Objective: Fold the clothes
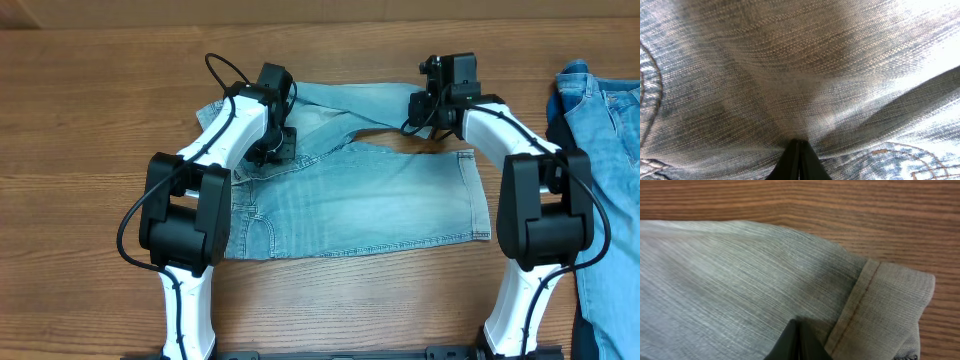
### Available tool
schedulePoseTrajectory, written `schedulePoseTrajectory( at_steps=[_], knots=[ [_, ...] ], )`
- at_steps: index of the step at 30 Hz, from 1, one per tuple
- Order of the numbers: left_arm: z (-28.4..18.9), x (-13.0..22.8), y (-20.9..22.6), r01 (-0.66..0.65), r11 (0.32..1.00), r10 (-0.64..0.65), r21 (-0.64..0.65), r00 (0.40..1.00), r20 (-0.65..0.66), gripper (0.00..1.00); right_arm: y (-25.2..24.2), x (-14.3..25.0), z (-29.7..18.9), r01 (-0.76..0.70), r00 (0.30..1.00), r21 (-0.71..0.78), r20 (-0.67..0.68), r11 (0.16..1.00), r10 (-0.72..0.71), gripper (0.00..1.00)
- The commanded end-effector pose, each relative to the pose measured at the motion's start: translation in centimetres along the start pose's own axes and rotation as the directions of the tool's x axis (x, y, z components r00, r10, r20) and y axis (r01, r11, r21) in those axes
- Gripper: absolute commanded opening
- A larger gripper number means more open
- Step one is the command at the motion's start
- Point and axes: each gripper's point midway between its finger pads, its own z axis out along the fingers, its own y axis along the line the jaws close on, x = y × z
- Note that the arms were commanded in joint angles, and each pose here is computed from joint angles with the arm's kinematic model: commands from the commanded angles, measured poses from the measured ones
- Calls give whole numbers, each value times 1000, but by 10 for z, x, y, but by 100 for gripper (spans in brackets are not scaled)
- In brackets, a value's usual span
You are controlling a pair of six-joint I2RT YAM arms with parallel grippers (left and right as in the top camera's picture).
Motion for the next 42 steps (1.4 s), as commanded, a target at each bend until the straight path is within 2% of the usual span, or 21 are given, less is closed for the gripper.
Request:
schedulePoseTrajectory(
  at_steps=[1,7,11,15,17,19,20,24,25,26,28,30,34,39,42],
  knots=[
    [6,9,1,-25,1000,25,-4,999,-39,4,-11,10,8,5,999,59,-40,998,-3,4],
    [6,8,3,-39,999,39,-5,999,-38,11,-20,54,2,-33,976,111,-210,993,56,4],
    [6,7,7,-49,998,48,-29,998,-33,18,-21,87,-8,-88,932,148,-336,985,134,4],
    [6,5,14,-77,995,75,-64,997,-27,21,-24,116,-22,-106,877,195,-443,975,184,4],
    [5,3,19,-78,992,76,-97,997,-19,22,-24,108,-22,-106,886,193,-426,975,181,4],
    [6,1,19,-77,992,76,-96,997,-13,22,-23,84,-21,-107,915,188,-367,976,171,5],
    [6,1,19,-77,992,76,-96,997,-11,23,-22,67,-21,-109,932,179,-323,978,163,14],
    [5,2,19,-77,992,76,-97,997,-17,27,-18,1,-19,-112,984,142,-123,984,130,37],
    [5,3,19,-77,992,76,-97,997,-18,27,-18,-3,-20,-112,986,140,-111,984,128,37],
    [5,3,19,-77,992,76,-97,997,-18,33,-17,-1,-23,-113,983,143,-128,983,131,37],
    [5,3,19,-77,992,76,-97,997,-17,36,-16,7,-35,-129,972,156,-177,979,156,36],
    [5,2,19,-77,992,76,-97,997,-17,42,-22,17,-60,-207,939,221,-229,953,257,36],
    [5,2,19,-77,992,75,-97,997,-16,46,-34,47,-91,-340,847,319,-305,885,435,38],
    [5,2,19,-77,992,75,-97,997,-17,50,-31,59,-89,-362,822,306,-340,881,456,38],
    [5,3,19,-77,992,76,-97,997,-18,52,-17,57,-77,-410,817,225,-341,884,466,38]
  ],
)
